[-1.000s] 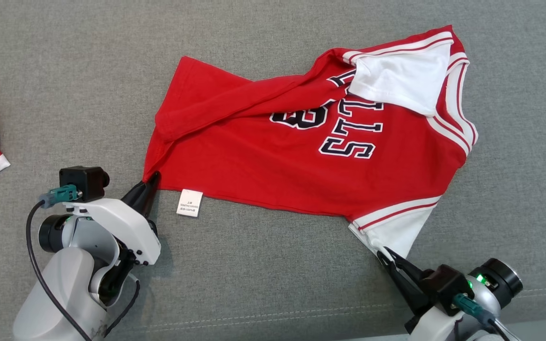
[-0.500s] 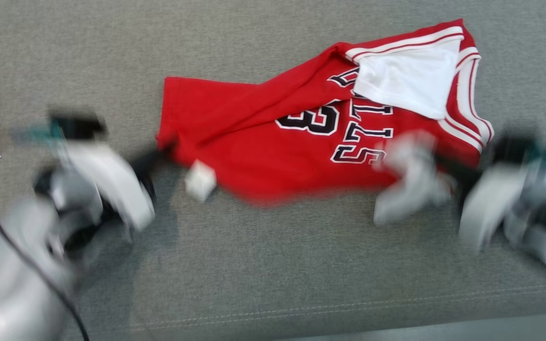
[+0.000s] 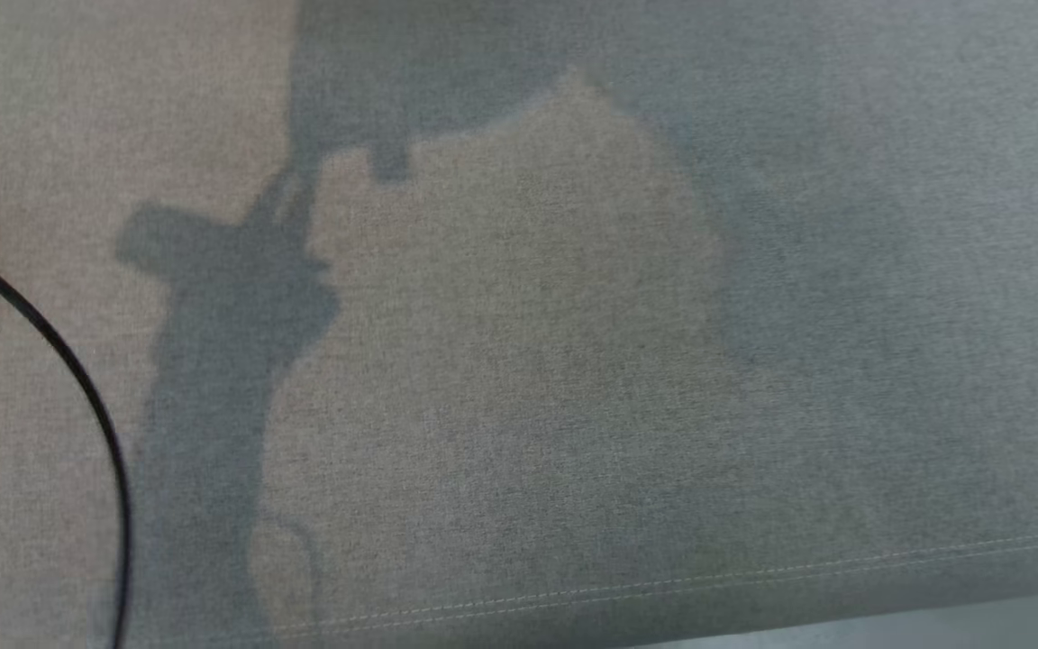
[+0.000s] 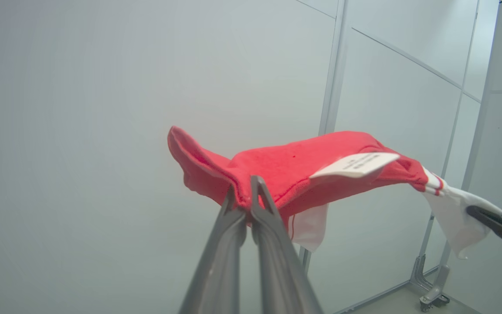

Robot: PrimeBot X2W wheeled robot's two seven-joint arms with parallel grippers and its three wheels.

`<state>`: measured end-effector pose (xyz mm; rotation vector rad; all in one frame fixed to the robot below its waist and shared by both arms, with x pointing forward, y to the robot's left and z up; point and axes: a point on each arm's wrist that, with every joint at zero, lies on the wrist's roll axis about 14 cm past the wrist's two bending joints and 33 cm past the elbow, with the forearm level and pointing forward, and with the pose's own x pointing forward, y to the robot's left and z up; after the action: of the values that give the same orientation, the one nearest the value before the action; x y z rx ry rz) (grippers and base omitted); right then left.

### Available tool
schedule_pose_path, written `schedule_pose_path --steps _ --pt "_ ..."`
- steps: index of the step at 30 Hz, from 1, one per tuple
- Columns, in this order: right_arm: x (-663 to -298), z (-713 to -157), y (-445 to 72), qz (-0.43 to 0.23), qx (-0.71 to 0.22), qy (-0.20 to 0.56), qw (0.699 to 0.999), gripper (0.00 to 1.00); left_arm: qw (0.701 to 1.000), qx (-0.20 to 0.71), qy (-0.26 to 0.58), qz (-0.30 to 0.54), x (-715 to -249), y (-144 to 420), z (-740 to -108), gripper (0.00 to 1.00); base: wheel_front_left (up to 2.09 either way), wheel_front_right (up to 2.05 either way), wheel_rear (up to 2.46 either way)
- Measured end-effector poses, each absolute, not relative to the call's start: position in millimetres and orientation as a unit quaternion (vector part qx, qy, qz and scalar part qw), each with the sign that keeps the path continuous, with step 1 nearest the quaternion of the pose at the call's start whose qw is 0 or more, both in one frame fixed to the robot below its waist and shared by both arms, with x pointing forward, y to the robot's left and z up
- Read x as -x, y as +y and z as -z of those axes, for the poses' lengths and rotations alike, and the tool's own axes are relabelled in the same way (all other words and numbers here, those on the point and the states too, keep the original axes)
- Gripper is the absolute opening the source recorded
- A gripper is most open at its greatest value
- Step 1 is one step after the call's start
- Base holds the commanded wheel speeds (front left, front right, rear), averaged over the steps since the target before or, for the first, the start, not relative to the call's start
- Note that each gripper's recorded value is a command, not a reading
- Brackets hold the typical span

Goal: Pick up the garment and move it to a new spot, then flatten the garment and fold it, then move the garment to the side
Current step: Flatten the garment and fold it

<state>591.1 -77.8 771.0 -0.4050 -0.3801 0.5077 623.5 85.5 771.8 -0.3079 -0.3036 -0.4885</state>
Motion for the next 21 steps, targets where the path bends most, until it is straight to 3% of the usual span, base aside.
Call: schedule_pose_path --steps 4,7,12,16,21 --pt "-598.9 -688.1 -80.1 -0.286 0.154 -0.131 0.937 0.00 0.952 0.193 -0.092 0.221 -628.4 89.0 -666.1 0.00 0.00 0.00 0.00" --pt "-597.1 -594.1 -96.3 -0.290 0.107 -0.043 0.950 0.00 0.960 0.216 -0.009 0.176 -611.2 104.0 -553.9 0.00 0.00 0.00 0.00" --pt "-533.6 -447.9 -91.0 -0.298 -0.018 0.117 0.947 0.00 0.959 0.221 0.155 0.088 -540.2 142.9 -402.6 0.00 0.00 0.00 0.00" --pt "-482.9 -410.1 -92.8 -0.278 -0.100 0.159 0.942 0.00 0.956 0.217 0.189 0.062 -508.1 156.2 -369.6 0.00 0.00 0.00 0.00" --pt "-457.9 -416.5 -108.4 -0.242 -0.136 0.147 0.949 0.00 0.961 0.197 0.183 0.062 -492.7 158.8 -373.9 0.00 0.00 0.00 0.00"
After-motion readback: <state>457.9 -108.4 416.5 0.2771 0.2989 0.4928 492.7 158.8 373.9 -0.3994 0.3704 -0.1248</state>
